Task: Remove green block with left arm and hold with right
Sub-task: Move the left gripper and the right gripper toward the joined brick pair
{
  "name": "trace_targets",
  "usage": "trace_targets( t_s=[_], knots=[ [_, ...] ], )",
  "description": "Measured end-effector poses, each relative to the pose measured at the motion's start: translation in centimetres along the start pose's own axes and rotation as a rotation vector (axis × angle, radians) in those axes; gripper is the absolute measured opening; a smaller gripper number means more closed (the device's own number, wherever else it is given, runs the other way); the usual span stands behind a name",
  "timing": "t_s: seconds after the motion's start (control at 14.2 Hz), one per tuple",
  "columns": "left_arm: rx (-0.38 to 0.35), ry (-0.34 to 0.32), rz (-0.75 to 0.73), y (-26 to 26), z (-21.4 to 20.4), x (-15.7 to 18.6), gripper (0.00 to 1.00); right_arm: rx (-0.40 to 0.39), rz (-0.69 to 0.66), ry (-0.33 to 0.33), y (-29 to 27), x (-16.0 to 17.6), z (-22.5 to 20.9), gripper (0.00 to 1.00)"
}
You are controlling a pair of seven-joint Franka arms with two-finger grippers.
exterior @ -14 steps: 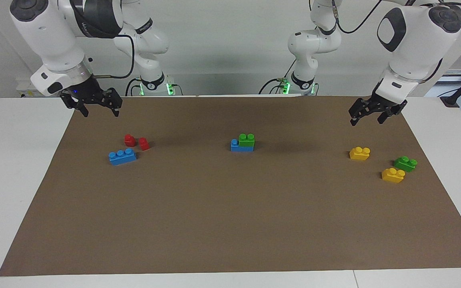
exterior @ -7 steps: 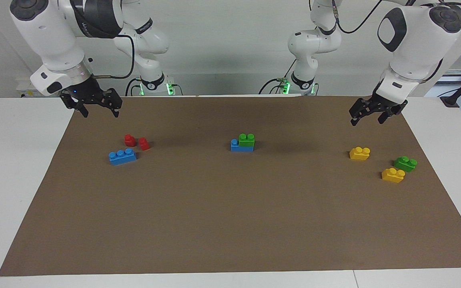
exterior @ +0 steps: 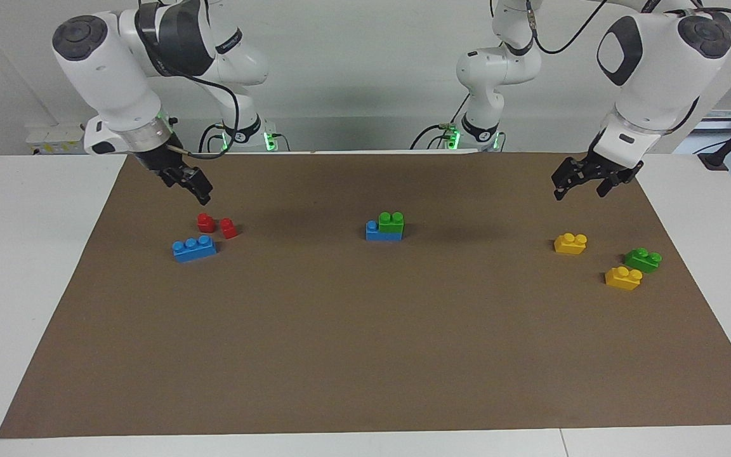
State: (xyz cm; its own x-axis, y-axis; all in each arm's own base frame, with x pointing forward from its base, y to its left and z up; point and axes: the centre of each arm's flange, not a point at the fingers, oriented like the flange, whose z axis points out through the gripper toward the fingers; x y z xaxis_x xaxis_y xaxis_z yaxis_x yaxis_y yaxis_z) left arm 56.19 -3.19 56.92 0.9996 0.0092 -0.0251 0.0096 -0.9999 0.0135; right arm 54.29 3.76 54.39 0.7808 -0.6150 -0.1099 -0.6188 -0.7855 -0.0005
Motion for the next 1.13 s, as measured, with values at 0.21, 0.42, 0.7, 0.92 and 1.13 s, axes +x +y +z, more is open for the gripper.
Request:
trace_targets(
  t_s=[0.21, 0.42, 0.7, 0.92, 1.13],
  knots=[
    [-0.001, -0.02, -0.08, 0.3, 0.6, -0.3, 1.0, 0.022, 0.139, -0.095, -1.3, -2.6, 2.4, 1.0],
    [0.002, -0.041, -0.204, 1.9, 1.0, -0.8, 1.0, 0.096, 0.406, -0.157, -2.6, -4.4, 3.1, 1.0],
    [0.02, -0.053, -0.443, 7.3, 1.4, -2.1, 1.0, 0.121, 0.609, -0.166, -5.6, -6.4, 4.5, 1.0],
    [0.026, -0.061, -0.604, 11.3, 1.7, -3.5, 1.0, 0.129, 0.687, -0.206, -7.2, -6.8, 6.7, 0.98],
    [0.011, -0.078, -0.765, 14.0, 1.7, -4.6, 1.0, 0.165, 0.75, -0.225, -9.1, -7.8, 9.1, 1.0]
  ],
)
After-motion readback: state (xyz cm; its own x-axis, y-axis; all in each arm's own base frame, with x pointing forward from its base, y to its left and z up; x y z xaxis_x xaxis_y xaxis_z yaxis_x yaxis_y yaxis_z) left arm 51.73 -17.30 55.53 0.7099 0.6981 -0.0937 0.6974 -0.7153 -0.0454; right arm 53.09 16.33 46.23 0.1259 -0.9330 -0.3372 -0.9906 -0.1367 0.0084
